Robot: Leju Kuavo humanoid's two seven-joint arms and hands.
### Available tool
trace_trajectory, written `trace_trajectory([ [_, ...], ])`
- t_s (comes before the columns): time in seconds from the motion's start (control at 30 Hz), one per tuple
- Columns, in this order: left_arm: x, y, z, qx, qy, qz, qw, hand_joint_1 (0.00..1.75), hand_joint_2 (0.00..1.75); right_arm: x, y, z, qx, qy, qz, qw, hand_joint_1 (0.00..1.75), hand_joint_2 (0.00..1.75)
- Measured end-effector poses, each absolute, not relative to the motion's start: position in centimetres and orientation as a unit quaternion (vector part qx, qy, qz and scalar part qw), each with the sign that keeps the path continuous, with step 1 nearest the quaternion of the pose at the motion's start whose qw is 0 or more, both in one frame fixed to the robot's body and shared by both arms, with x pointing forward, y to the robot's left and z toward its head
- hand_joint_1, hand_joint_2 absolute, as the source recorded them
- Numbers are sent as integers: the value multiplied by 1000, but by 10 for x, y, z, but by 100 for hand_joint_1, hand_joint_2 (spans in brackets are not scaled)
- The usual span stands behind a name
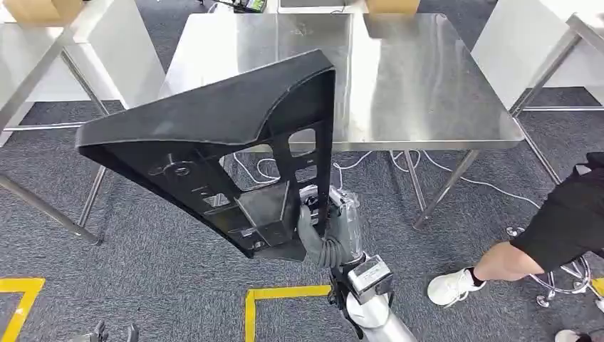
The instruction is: Take the parts from the cabinet and place them on the table.
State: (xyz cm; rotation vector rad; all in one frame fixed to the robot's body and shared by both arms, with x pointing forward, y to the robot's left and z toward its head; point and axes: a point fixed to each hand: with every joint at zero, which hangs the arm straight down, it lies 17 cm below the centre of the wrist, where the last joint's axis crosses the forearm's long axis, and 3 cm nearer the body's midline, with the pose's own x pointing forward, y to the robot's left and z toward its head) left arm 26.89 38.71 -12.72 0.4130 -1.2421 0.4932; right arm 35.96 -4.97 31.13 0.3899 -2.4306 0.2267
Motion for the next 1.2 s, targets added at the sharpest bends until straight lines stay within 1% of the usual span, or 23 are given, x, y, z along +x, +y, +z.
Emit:
trace_trajectory([
  [0.3,256,397,-130,225,-560,215,768,0,175,359,-40,318,165,-928,92,321,175,175],
  [0.5,235,407,-143,251,-533,207,781,0,175,358,-34,314,178,-923,96,328,175,175],
  [0.7,210,411,-162,254,-502,216,798,0,175,360,-31,317,183,-923,98,325,175,175],
  [1.2,208,408,-165,235,-503,230,799,0,175,360,-29,309,183,-919,111,330,175,175],
])
